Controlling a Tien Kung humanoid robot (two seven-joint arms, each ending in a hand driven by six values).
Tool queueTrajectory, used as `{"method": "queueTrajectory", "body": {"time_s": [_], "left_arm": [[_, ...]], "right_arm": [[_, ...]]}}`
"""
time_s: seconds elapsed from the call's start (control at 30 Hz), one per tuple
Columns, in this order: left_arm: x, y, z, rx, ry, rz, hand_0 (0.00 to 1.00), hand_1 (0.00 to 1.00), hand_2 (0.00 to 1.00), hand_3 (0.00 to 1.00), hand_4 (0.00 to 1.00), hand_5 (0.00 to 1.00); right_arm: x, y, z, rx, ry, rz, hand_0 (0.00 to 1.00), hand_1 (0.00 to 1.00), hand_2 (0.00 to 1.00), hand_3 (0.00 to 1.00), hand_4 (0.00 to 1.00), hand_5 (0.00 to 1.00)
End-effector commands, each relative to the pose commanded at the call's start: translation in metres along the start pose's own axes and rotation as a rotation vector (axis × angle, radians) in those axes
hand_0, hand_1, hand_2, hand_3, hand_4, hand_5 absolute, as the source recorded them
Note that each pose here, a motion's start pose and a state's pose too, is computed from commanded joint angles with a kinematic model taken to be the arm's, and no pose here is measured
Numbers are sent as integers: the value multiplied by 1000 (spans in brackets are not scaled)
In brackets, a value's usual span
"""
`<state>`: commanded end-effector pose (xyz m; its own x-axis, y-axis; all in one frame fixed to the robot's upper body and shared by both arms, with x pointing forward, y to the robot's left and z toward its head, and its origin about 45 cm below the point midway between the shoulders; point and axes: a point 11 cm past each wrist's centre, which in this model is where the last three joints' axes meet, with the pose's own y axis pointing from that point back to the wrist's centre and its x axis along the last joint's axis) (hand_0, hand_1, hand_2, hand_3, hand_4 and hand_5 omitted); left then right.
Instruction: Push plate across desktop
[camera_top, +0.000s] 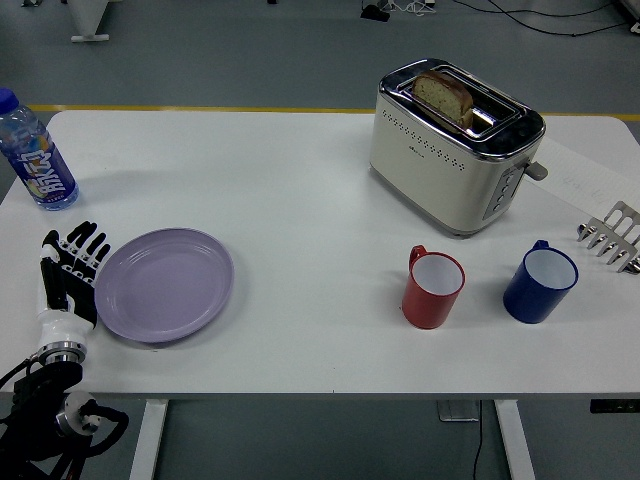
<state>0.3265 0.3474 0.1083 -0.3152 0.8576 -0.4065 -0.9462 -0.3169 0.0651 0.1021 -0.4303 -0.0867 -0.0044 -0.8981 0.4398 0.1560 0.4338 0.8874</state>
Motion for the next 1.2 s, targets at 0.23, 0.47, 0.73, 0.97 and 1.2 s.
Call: {"method": "queueTrajectory", "body": {"time_s": [0.23, 0.47, 0.73, 0.97, 1.2], "left_arm": [[-10, -1, -4, 11, 7, -25, 760, 779, 778, 613, 535, 998], [-22, -1, -9, 27, 10, -56, 758, 779, 778, 614, 533, 998], [-37, 4, -20, 57, 25, -91, 759, 779, 779, 614, 527, 998], [-46, 4, -20, 57, 34, -110, 760, 779, 779, 614, 527, 998], [-53, 7, -25, 72, 39, -128, 759, 779, 780, 614, 526, 998]], "right_arm": [[0, 1, -2, 3, 1, 0, 566, 556, 694, 612, 337, 318], [1, 1, -2, 4, 2, 1, 566, 556, 694, 612, 338, 316], [1, 1, -3, 6, 5, 3, 566, 556, 694, 612, 338, 316], [2, 1, -3, 8, 7, 4, 566, 556, 694, 612, 338, 316], [3, 1, -3, 8, 9, 6, 566, 556, 694, 612, 338, 316]]}}
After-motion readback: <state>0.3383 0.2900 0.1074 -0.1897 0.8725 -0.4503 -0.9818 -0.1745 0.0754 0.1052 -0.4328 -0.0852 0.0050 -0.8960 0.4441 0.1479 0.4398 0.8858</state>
